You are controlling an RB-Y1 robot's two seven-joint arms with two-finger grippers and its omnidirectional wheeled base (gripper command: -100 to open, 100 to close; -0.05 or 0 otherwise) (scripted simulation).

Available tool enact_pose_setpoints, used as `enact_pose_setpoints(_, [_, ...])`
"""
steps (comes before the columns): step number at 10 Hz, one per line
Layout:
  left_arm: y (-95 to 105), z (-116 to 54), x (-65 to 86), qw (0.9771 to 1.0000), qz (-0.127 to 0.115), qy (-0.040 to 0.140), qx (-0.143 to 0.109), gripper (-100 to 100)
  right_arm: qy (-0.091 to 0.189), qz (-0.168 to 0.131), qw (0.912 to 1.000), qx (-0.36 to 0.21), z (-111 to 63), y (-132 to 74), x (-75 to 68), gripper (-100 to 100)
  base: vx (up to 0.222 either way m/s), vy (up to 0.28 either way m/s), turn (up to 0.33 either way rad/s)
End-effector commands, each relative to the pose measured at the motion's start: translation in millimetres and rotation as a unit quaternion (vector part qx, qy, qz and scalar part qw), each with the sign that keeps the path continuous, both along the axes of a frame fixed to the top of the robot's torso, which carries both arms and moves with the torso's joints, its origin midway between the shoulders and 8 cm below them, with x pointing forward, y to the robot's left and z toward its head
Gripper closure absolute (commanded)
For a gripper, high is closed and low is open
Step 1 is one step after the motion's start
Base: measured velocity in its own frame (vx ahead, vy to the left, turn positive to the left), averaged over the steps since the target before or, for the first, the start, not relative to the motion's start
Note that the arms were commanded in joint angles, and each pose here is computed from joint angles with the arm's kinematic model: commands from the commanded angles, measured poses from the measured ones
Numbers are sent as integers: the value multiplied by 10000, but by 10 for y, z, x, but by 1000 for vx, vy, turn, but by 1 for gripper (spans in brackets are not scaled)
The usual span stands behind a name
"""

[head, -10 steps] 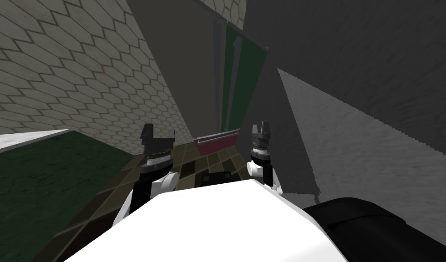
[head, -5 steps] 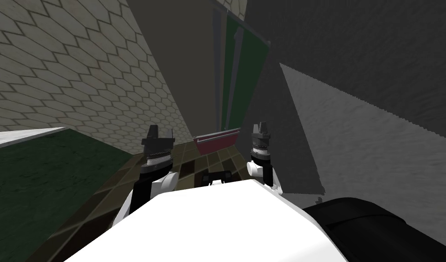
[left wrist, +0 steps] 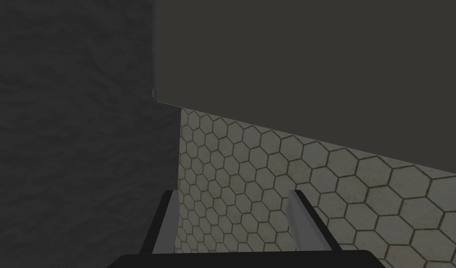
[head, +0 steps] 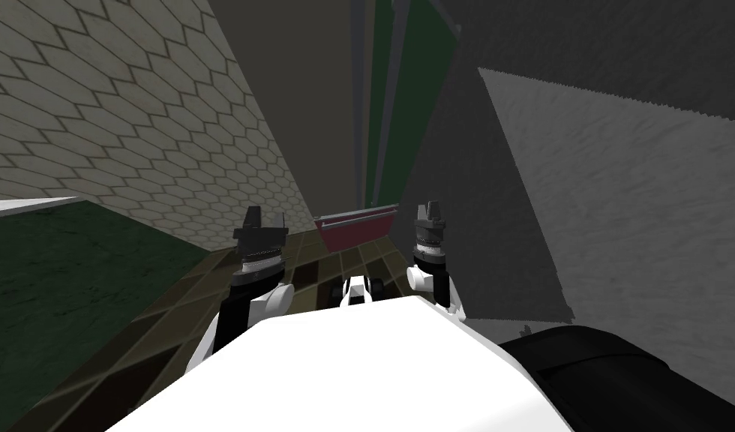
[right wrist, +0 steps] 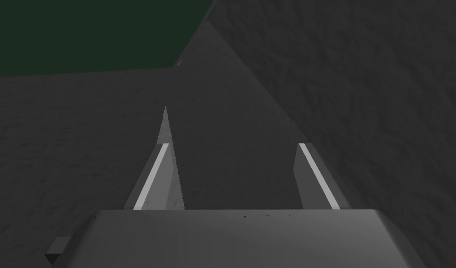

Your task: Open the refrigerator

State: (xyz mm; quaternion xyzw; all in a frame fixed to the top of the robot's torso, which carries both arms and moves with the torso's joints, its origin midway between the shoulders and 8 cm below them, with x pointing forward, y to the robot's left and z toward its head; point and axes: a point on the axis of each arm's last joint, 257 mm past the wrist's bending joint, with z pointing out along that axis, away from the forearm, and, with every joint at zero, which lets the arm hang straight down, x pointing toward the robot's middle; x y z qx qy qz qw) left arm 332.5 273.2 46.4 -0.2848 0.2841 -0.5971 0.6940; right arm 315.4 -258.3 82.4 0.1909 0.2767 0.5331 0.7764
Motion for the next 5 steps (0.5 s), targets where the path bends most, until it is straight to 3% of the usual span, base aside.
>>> enact_pose_setpoints(1, [-33, -154, 83, 9996, -98, 149, 206, -100, 3, 0, 10000, 1, -2, 0, 1, 0, 47, -8, 15])
enact_pose_setpoints(5, [-4, -479, 228, 9984, -144, 404, 381, -100, 4, -1, 10000, 1, -3, -1, 1, 0, 67, -6, 15])
